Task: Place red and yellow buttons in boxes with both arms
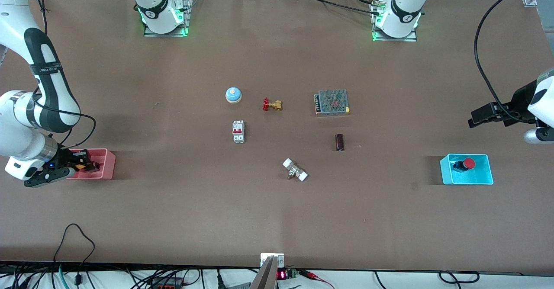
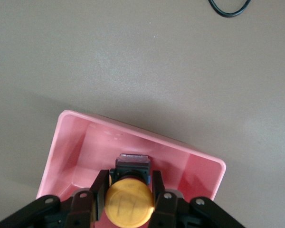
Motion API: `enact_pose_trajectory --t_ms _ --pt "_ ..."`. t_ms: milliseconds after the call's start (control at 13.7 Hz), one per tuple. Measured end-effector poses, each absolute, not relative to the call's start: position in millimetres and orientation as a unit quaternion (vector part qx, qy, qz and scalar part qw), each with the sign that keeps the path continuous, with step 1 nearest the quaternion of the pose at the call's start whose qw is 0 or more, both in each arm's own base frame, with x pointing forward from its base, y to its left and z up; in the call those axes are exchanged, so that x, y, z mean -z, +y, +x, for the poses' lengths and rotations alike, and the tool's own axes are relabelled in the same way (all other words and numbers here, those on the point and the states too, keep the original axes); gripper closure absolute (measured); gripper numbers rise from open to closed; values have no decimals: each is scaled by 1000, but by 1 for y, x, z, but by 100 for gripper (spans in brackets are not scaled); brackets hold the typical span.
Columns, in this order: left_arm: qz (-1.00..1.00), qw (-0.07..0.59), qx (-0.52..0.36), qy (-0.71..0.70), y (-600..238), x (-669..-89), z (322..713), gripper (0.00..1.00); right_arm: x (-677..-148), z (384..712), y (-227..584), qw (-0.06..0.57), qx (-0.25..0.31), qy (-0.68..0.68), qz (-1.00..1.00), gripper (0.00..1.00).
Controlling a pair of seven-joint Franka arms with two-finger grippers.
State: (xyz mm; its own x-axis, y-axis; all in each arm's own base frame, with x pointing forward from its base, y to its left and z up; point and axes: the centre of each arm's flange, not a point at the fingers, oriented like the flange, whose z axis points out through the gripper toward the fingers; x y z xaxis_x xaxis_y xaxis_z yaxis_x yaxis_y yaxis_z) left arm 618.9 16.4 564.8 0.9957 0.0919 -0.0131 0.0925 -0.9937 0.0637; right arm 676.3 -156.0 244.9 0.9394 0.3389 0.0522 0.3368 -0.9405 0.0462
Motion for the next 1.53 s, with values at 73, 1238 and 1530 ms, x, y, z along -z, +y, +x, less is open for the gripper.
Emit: enact_pose_trajectory --t_ms 73,1238,1530 --pt "998 32 7 48 17 -567 617 0 -244 676 -156 18 -30 172 985 59" --pt "997 33 21 59 22 -573 608 0 -340 681 -128 11 -31 149 988 0" --pt "997 33 21 59 22 -574 607 0 -494 644 -38 26 -25 114 993 0"
